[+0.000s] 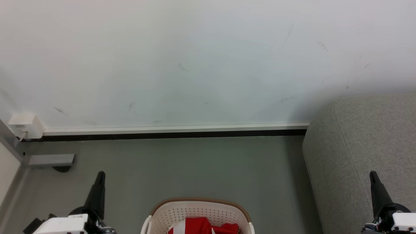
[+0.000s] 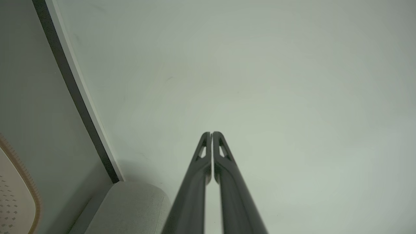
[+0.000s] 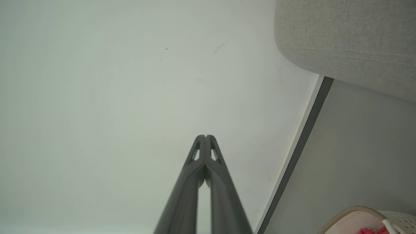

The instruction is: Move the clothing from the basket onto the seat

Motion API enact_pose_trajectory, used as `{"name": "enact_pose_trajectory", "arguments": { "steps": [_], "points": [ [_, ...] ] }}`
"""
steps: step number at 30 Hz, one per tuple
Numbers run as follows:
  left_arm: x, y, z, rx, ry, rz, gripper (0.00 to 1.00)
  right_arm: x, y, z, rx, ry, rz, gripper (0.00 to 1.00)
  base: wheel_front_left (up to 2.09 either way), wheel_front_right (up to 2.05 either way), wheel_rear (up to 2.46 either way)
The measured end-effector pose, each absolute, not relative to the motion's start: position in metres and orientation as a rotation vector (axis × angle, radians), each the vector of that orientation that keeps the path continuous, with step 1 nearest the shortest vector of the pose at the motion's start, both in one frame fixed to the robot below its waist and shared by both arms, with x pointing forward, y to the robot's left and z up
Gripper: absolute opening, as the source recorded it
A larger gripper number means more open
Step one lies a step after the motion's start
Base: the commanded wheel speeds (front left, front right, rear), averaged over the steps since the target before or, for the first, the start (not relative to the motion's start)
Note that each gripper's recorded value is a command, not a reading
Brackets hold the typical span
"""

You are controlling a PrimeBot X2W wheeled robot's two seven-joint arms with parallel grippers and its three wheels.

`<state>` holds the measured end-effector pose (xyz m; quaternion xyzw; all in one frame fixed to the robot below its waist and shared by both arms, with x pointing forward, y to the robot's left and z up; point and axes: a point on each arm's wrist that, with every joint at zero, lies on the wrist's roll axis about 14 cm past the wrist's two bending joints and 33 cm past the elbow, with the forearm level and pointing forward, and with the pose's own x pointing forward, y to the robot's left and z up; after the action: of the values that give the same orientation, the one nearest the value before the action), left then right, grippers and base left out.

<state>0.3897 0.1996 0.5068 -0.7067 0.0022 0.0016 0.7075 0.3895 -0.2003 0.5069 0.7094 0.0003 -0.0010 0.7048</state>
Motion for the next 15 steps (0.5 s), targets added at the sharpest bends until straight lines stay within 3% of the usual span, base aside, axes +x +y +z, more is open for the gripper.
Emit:
{"name": "enact_pose_trajectory", "arguments": {
  "steps": [15],
  "points": [
    [0.3897, 0.1996, 0.5068, -1.570, 0.005, 0.003, 0.00, 0.3895, -0.2002, 0.5069, 1.577, 0.001, -0.002, 0.00, 0.00, 0.00, 0.00]
  ]
}}
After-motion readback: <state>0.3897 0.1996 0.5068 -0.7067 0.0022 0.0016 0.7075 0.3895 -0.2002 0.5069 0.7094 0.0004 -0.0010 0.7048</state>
